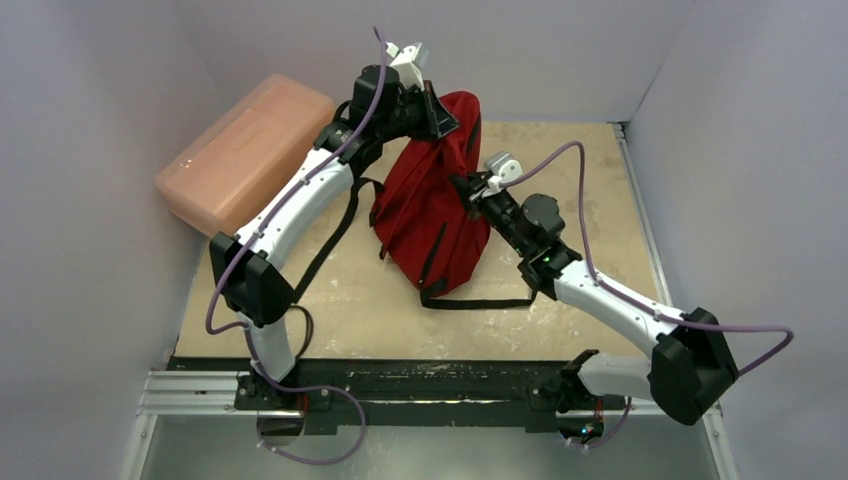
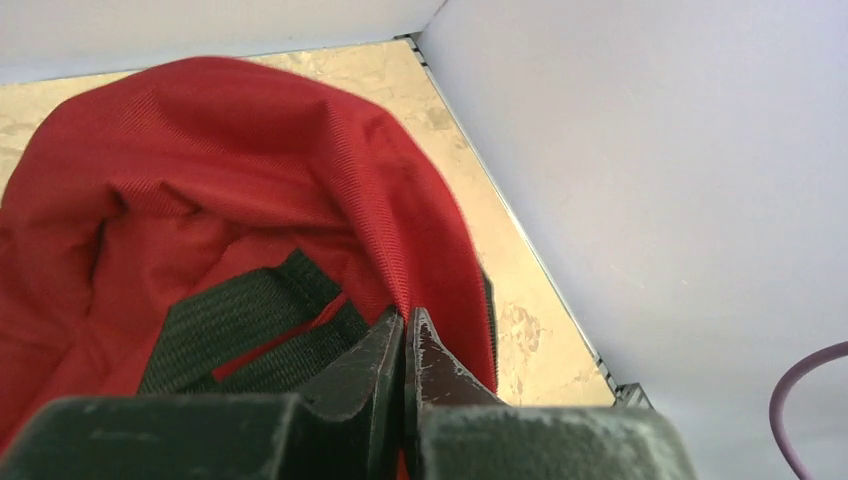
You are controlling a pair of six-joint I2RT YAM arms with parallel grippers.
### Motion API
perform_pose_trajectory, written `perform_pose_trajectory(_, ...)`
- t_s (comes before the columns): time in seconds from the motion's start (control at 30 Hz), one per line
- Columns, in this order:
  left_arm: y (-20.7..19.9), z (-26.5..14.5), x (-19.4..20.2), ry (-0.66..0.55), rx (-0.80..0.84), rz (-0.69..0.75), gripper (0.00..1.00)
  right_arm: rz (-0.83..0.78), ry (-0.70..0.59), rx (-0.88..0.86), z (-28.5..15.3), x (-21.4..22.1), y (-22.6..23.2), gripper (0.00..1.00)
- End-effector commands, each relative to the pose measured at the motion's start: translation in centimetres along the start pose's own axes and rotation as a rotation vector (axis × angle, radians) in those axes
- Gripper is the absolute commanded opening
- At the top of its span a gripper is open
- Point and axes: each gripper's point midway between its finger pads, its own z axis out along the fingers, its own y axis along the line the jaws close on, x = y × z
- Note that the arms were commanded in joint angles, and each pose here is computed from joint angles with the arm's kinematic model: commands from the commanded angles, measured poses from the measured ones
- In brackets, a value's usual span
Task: Pack the student bag
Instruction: Adjust the student bag at the center of the board.
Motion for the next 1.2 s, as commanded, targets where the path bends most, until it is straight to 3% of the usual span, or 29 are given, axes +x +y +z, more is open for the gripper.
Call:
perform_pose_trajectory(0.0,-3.9,-2.7,-4.4,-0.108,0.107,0.117,0.0,0.069,-0.14,-0.062,-1.1,-7.2,1.6,0.27)
perform_pose_trajectory(0.13,-6.9,-6.4,-7.7,-0.221,0.162,0.191,0.0,0.158,-0.087,-0.063,-2.3,-7.4,1.8,0.65)
perform_pose_trajectory(0.3,-9.4,-10.5,-9.3,-0.293,0.224,0.246,0.0,0.288,-0.089,-0.006,-3.8,-9.3,0.9,0.97)
perform_pose_trajectory(0.4,-9.8,-12.3,-8.3,-0.295,0.243,0.246,0.0,0.361,-0.085,0.105,-4.2,-10.7,-1.5,0.99)
perform_pose_trajectory(0.5,-9.9,-13.6,-6.6,-0.275,0.27,0.237,0.0,0.503,0.039,0.249,-3.3,-9.6,-4.9,0.99)
perform_pose_trajectory(0.63,-9.4,-15.4,-4.1,-0.256,0.287,0.203,0.0,0.528,0.066,0.128,-1.3,-11.1,-3.3,0.99)
perform_pose_trajectory(0.83,-9.4,-17.4,-2.0,-0.248,0.319,0.158,0.0,0.581,0.152,0.028,1.0,-8.4,-0.2,0.99)
perform_pose_trajectory(0.9,-9.4,-17.9,-1.5,-0.241,0.32,0.152,0.0,0.604,0.176,-0.002,1.1,-7.5,1.4,0.95)
perform_pose_trajectory(0.97,-9.2,-18.0,-0.8,-0.22,0.32,0.14,0.0,0.662,0.143,-0.049,1.1,-7.9,2.7,0.83)
perform_pose_trajectory(1.07,-8.8,-18.3,-0.4,-0.219,0.303,0.139,0.0,0.696,0.064,-0.116,2.2,-9.9,3.4,0.34)
perform_pose_trajectory(1.1,-8.6,-18.4,-0.3,-0.217,0.293,0.141,0.0,0.681,0.031,-0.113,2.6,-10.9,3.0,0.09)
perform_pose_trajectory(1.13,-8.4,-18.5,-0.4,-0.215,0.278,0.142,0.0,0.66,-0.003,-0.097,2.9,-12.4,2.4,0.0)
perform_pose_trajectory(1.17,-8.4,-18.8,-0.6,-0.219,0.264,0.156,0.0,0.629,-0.063,-0.102,2.8,-15.2,2.0,0.0)
